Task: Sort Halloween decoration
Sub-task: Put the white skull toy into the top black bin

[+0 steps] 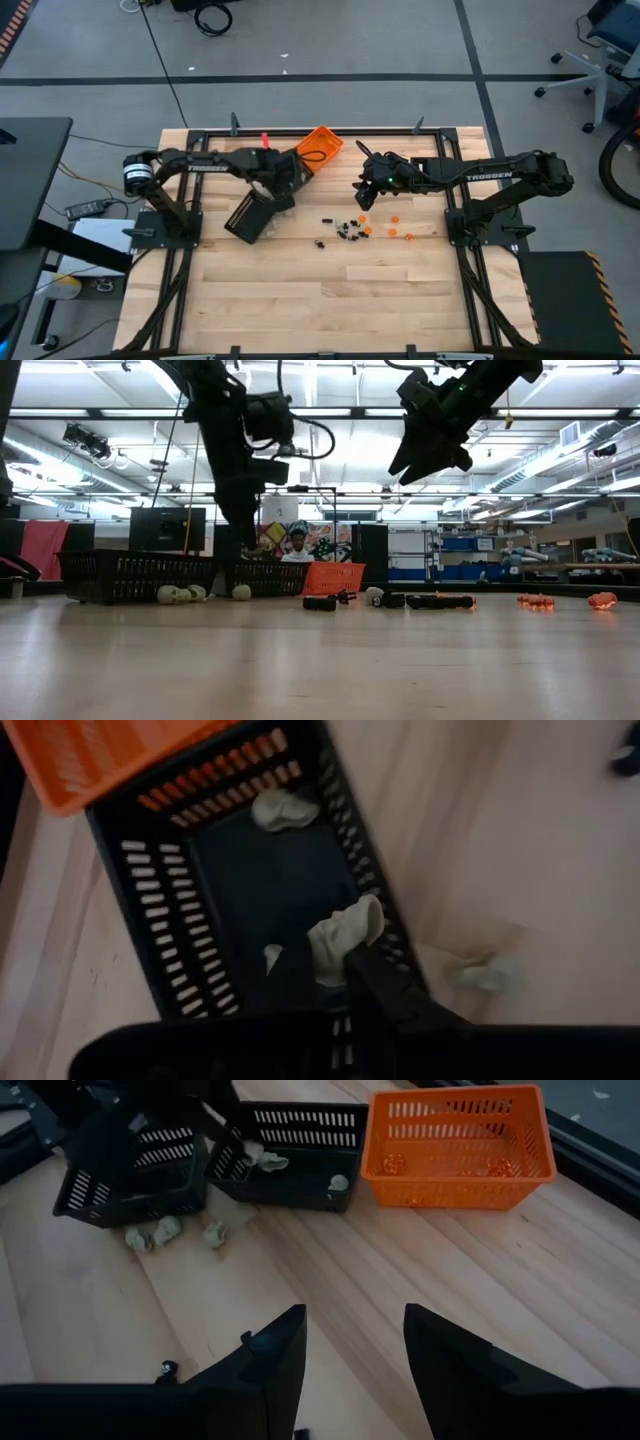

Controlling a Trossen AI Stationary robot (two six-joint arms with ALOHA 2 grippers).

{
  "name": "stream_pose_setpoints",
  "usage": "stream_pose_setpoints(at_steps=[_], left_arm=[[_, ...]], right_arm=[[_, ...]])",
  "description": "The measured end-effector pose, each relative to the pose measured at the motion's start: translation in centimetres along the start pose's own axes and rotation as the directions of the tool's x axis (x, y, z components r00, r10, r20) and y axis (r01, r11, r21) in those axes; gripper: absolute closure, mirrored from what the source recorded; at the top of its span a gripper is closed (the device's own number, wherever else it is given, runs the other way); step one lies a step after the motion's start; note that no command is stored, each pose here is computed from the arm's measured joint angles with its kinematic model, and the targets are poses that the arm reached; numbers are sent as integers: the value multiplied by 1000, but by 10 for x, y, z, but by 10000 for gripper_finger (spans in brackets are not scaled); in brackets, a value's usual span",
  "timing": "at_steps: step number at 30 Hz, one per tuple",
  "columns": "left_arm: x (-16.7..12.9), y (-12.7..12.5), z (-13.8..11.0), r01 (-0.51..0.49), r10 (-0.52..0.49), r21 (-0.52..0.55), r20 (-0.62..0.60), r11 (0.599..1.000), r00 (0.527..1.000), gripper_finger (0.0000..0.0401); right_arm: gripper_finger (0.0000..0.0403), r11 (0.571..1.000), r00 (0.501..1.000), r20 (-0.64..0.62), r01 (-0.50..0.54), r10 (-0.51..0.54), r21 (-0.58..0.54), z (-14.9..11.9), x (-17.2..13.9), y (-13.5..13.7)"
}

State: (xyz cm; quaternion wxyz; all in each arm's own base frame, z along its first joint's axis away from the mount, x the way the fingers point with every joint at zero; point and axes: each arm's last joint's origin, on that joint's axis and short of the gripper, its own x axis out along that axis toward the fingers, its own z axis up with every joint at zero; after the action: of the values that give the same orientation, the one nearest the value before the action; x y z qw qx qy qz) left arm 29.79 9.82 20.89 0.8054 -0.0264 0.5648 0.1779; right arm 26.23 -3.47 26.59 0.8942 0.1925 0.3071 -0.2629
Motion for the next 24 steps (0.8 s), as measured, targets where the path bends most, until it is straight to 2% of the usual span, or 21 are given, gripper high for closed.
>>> stream_pose_setpoints(at_steps=[5, 14, 17, 20, 24], left_arm=[[9, 11, -1, -4, 3, -20, -23, 1000, 1000, 373], [10, 19, -4, -8, 6, -43, -50, 999, 999, 285], [6, 14, -2, 83, -84, -47, -17, 995, 996, 276], [2, 3, 2, 169, -169, 9, 30, 986, 985, 276], [-3, -16, 7, 179, -192, 153, 77, 972, 978, 278]], right_arm=[[230, 1000, 1000, 0, 0, 0, 0, 0, 0, 0], [230, 1000, 1000, 0, 1, -1, 0, 0, 0, 0], [230, 1000, 1000, 0, 1, -1, -1, 0, 0, 0], [230, 1000, 1000, 2, 4, -4, -1, 0, 0, 0], [230, 1000, 1000, 3, 4, -4, -2, 0, 0, 0]])
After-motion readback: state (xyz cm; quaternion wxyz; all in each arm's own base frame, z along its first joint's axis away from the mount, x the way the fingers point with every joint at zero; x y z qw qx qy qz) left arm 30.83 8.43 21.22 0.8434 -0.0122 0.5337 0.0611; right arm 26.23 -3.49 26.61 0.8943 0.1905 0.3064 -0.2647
